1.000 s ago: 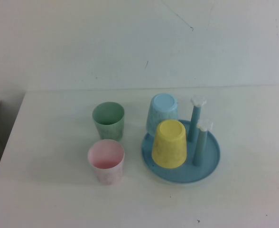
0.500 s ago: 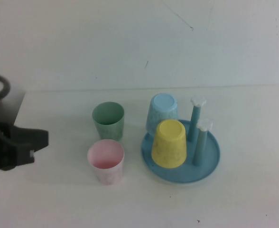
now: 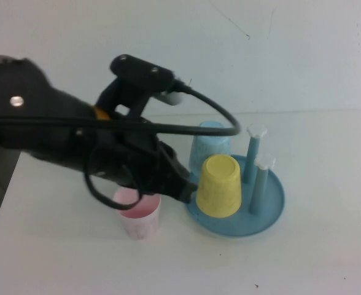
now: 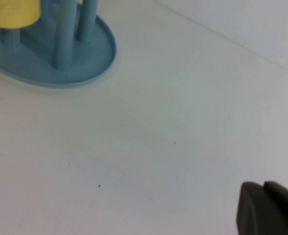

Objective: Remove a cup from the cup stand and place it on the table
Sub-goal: Pick up the cup from the rack

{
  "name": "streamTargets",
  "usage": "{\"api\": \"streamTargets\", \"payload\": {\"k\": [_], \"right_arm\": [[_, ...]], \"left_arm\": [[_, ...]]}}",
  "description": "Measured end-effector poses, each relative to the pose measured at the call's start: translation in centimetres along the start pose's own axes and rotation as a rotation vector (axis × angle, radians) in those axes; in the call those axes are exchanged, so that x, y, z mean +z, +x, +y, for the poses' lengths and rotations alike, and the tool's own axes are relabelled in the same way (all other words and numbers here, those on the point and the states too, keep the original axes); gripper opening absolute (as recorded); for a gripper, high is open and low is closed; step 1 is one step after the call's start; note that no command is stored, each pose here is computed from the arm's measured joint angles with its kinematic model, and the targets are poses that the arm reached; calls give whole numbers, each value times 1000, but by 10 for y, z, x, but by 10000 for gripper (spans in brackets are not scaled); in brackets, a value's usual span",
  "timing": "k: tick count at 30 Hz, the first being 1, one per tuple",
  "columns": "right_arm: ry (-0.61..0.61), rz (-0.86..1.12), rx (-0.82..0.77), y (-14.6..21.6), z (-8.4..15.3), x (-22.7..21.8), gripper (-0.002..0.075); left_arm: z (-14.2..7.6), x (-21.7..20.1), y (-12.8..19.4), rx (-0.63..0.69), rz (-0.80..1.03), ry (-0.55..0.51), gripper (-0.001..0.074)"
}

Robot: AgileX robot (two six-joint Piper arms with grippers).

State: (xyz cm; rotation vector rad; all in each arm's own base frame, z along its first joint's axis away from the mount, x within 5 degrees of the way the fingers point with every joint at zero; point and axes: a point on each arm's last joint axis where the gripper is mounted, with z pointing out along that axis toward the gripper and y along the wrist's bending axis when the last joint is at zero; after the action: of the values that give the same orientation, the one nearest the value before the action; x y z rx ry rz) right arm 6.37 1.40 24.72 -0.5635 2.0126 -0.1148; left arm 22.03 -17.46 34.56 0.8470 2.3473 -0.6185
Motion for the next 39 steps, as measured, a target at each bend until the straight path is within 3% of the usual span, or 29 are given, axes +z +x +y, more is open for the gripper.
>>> {"api": "streamTargets", "payload": {"k": [3,6,11,13,15,25,33,36,39], "right_arm": [[0,0,0,0,0,0,-4],[0,0,-2,0,0,0,-4],[0,0,-2,0,0,0,-4],[0,0,-2,0,0,0,-4],[1,-1,-2,0,0,0,-4],[2,-3,-6,0,0,0,-4],[3,-5,-6,0,0,0,-4],[5,-6,-8,-1,0,0,-4],[5,-6,-8,-1,0,0,-4]], "left_arm": [[-4,18,-16,21,25,-35,14],[-7,30,-32,43,29,-35,119],[-5,48,-52,52,53,-33,522],[-2,59,-57,52,89,-29,621],[0,71,-59,51,119,-27,657],[18,128,-65,52,220,-67,692],[26,141,-62,67,252,-108,685],[26,141,-62,64,252,-108,631],[26,141,-62,61,250,-109,505]]}}
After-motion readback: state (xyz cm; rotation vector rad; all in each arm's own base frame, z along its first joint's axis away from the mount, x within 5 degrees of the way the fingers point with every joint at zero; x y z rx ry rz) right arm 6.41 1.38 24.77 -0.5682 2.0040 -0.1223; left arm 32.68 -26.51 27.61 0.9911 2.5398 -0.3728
